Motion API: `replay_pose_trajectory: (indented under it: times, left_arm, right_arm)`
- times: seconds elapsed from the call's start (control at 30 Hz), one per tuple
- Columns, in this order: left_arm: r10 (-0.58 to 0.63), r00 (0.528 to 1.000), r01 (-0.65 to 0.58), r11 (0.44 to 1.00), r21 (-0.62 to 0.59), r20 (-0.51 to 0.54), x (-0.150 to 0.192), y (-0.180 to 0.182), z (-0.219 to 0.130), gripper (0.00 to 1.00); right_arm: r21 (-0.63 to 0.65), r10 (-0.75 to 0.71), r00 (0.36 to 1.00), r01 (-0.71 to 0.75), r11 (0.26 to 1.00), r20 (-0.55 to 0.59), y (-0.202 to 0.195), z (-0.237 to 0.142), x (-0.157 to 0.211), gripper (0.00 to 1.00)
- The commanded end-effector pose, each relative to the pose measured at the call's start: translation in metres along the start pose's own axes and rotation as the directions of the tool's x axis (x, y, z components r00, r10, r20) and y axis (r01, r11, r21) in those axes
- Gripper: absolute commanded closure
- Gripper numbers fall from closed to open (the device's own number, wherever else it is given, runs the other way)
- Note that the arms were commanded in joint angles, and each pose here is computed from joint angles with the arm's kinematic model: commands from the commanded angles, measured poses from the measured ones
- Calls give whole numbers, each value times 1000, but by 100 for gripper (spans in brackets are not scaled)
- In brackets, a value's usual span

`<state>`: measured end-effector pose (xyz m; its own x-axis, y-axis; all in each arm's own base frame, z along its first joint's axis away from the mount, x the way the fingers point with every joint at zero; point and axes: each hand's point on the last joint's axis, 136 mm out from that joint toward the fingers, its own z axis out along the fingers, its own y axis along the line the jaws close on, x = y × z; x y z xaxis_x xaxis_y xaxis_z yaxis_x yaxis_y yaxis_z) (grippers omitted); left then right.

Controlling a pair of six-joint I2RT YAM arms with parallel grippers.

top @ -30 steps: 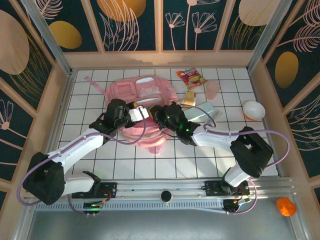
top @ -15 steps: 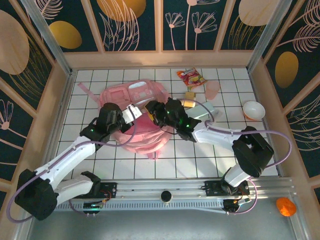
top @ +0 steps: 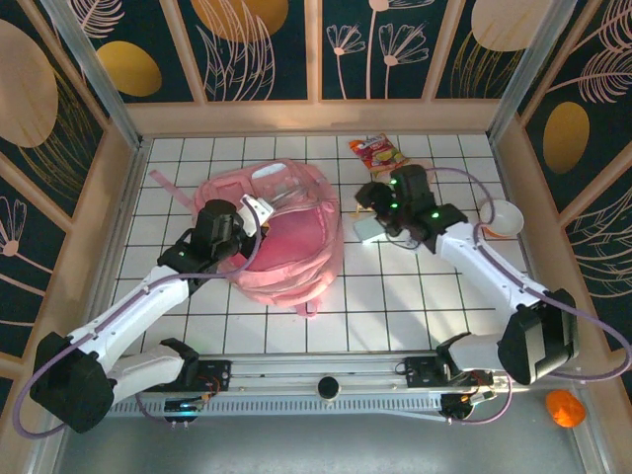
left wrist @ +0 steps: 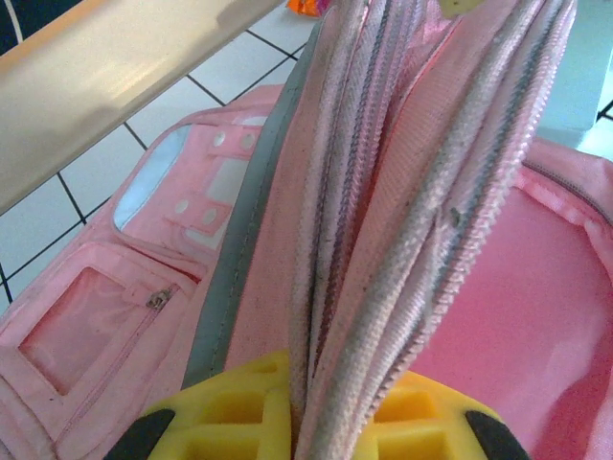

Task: Pack the student bag

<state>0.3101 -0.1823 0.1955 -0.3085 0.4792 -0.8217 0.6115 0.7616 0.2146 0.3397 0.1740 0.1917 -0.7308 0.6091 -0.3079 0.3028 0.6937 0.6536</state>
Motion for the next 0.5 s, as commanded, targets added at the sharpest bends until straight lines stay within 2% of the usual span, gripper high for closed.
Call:
replay_pose_trajectory:
  times: [0.0, 0.17, 0.37, 0.47]
  left_arm:
    - [-74, 994, 77, 997, -30, 86, -31, 11, -9, 100]
    - [-92, 992, 96, 994, -47, 83, -31, 14, -8, 100]
    - [-105, 991, 109, 993, -48, 84, -29, 14, -6, 100]
    - [-101, 992, 105, 993, -50, 77, -28, 14, -4, 100]
  right_arm:
    - [242, -67, 994, 86, 966, -87, -67, -1, 0, 24]
    - [329, 34, 996, -3, 944, -86, -88, 27, -2, 23]
    - [370, 111, 987, -61, 927, -115, -78, 70, 1, 19]
    - [450, 192, 974, -119, 885, -119, -86, 88, 2, 16]
